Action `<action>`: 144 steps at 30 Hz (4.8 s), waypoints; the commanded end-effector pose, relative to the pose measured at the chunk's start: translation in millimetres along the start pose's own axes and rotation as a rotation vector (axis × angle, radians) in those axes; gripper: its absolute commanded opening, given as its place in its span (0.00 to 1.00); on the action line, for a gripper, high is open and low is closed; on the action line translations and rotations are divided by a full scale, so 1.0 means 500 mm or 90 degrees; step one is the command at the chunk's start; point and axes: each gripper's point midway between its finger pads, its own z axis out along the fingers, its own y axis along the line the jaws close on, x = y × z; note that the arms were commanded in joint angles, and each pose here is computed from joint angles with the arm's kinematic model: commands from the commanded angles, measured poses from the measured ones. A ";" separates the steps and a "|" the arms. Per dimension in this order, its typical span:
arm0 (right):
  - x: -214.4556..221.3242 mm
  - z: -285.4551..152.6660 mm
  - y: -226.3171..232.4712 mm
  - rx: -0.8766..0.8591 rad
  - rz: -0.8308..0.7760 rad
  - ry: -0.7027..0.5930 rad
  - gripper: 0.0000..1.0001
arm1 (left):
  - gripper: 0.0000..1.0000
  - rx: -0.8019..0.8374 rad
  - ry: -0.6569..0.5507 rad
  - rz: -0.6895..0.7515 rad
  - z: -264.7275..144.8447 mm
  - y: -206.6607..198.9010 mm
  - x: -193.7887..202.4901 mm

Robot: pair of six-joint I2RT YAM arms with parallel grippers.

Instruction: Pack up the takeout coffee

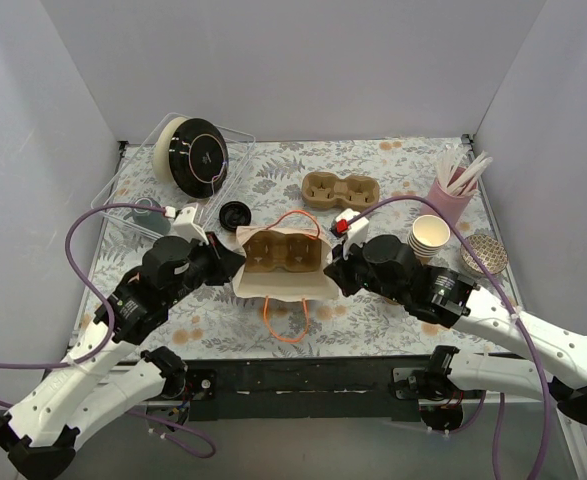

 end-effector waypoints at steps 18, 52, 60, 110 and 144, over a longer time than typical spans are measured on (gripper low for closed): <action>-0.077 -0.038 -0.039 0.166 0.147 0.053 0.01 | 0.21 -0.221 0.031 -0.009 0.000 0.019 -0.105; -0.072 -0.023 -0.064 0.076 0.039 0.116 0.04 | 0.60 0.076 0.051 0.471 0.042 -0.102 -0.171; -0.074 -0.019 -0.070 0.054 0.012 0.108 0.04 | 0.57 0.092 0.127 0.507 0.046 -0.091 -0.136; 0.021 -0.162 -0.214 0.302 0.110 0.229 0.71 | 0.00 0.098 -0.114 0.703 0.032 -0.091 -0.206; 0.215 -0.111 -0.345 0.345 0.257 0.395 0.87 | 0.00 0.079 -0.037 0.650 -0.013 -0.045 -0.148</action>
